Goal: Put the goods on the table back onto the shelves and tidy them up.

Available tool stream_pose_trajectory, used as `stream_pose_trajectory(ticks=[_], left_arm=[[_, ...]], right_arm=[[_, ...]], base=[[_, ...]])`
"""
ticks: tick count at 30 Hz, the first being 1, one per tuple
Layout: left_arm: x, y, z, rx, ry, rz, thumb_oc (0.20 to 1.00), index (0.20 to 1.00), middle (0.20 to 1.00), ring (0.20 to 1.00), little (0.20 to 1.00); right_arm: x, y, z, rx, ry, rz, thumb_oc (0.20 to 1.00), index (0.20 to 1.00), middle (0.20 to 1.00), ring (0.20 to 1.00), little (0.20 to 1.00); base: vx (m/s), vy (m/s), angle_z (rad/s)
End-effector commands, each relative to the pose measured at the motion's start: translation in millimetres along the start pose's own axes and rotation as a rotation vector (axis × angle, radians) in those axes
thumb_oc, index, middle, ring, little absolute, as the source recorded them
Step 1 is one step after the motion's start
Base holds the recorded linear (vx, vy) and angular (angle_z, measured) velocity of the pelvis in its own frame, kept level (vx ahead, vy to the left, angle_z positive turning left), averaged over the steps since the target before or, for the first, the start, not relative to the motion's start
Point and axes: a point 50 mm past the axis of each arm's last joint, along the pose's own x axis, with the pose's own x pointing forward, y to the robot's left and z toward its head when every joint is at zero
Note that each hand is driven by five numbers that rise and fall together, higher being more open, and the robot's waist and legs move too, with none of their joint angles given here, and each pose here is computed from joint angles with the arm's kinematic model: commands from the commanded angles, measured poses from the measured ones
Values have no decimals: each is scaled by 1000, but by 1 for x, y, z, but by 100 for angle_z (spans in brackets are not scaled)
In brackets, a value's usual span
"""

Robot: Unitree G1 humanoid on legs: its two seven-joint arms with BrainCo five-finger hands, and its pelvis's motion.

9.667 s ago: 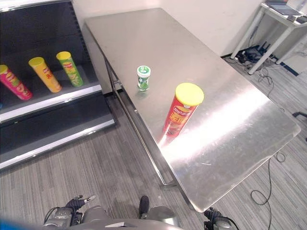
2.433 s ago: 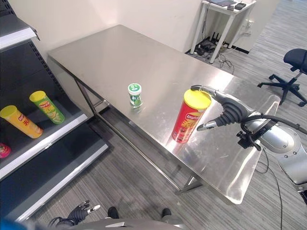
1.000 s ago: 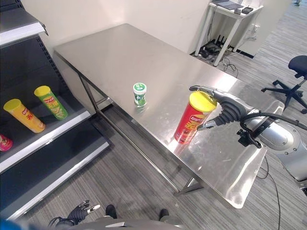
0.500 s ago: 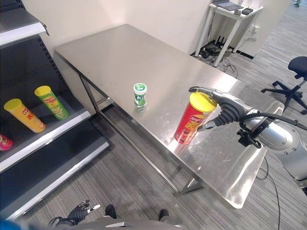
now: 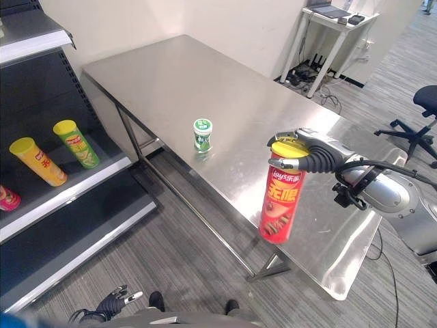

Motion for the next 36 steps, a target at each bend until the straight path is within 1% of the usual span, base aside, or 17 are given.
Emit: stream_pose_trajectory(ticks=[1, 7, 11, 16, 17, 18, 19, 24, 28, 36], left_arm=[[8, 7, 28, 45, -92, 16, 1000, 1000, 1000, 1000, 1000], [8, 7, 28, 48, -90, 17, 1000, 1000, 1000, 1000, 1000], [8, 7, 29, 48, -94, 20, 1000, 1000, 1000, 1000, 1000], [8, 10, 30, 45, -100, 37, 1000, 1000, 1000, 1000, 1000], [8, 10, 30, 46, -101, 37, 1000, 1000, 1000, 1000, 1000], [8, 13, 30, 43, -98, 53, 1000, 1000, 1000, 1000, 1000], [8, 13, 30, 43, -98, 53, 1000, 1000, 1000, 1000, 1000], [7, 20, 28, 43, -92, 83, 1000, 1000, 1000, 1000, 1000], [6, 25, 25, 45, -79, 105, 1000, 1000, 1000, 1000, 1000], [4, 31, 18, 22, -55, 135, 1000, 1000, 1000, 1000, 1000]], right_arm=[[2, -19, 10, -25, -52, -84, 200, 200, 200, 200, 200], [0, -24, 9, -35, -45, -119, 200, 200, 200, 200, 200], [-2, -35, 8, -61, -41, -190, 200, 200, 200, 200, 200], [-9, -64, 12, -140, -51, -368, 200, 200, 200, 200, 200], [-9, -64, 12, -141, -50, -369, 200, 200, 200, 200, 200], [-15, -81, 17, -215, -59, -479, 200, 200, 200, 200, 200], [-15, -81, 17, -215, -58, -480, 200, 200, 200, 200, 200], [-21, -103, 30, -342, -88, -625, 200, 200, 200, 200, 200], [-18, -111, 41, -406, -124, -659, 200, 200, 200, 200, 200], [-6, -116, 55, -448, -183, -634, 200, 200, 200, 200, 200]], base=[[0, 0, 0], [0, 0, 0], [0, 0, 0], [0, 0, 0], [0, 0, 0], [0, 0, 0], [0, 0, 0], [0, 0, 0], [-1, -13, 2], [-3, -27, 8]])
